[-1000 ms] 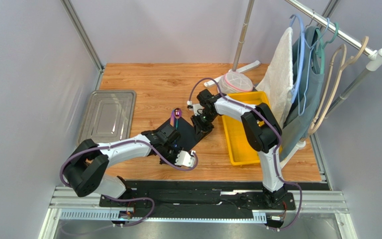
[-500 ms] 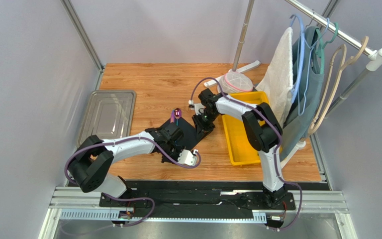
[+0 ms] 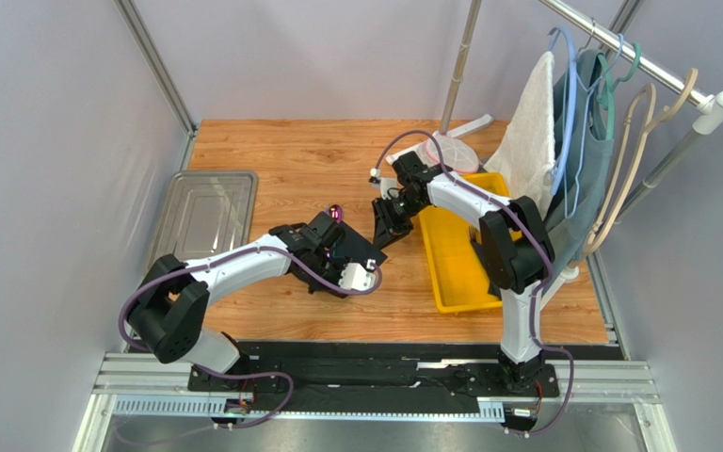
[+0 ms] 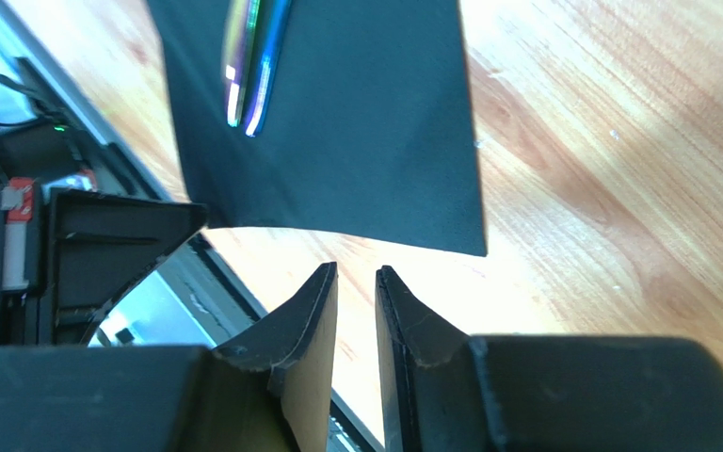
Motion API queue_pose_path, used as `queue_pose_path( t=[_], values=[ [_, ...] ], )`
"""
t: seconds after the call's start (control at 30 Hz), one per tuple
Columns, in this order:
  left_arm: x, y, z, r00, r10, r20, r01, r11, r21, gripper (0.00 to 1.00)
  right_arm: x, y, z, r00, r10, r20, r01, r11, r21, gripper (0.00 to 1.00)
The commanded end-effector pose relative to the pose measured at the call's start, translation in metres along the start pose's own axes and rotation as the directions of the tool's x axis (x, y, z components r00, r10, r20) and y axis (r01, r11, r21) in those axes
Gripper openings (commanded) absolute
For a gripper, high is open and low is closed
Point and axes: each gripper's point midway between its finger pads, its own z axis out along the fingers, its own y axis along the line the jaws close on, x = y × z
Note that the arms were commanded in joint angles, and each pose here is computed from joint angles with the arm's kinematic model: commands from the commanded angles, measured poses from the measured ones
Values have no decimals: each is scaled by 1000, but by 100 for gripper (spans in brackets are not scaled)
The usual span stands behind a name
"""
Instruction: Place the utensils on the paper napkin and roll it up
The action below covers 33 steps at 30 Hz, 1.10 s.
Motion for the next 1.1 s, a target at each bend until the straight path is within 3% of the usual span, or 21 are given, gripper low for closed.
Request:
queue_pose_path(
  t=[0.0,0.6,1.07],
  values=[
    [-11,20,-13,998,-25,63,26,999,-20,0,-13,25,-15,997,-3,77,9,997,-82,25],
    [15,89,-21,991,-117,71,128,974,-188,0,-4,42,-2,988,138,63,-120,966,-230,24],
    [26,101,-13,993,-110,41,117,967,-227,0,3,49,20,978,208,1,-200,941,-272,21]
  ],
)
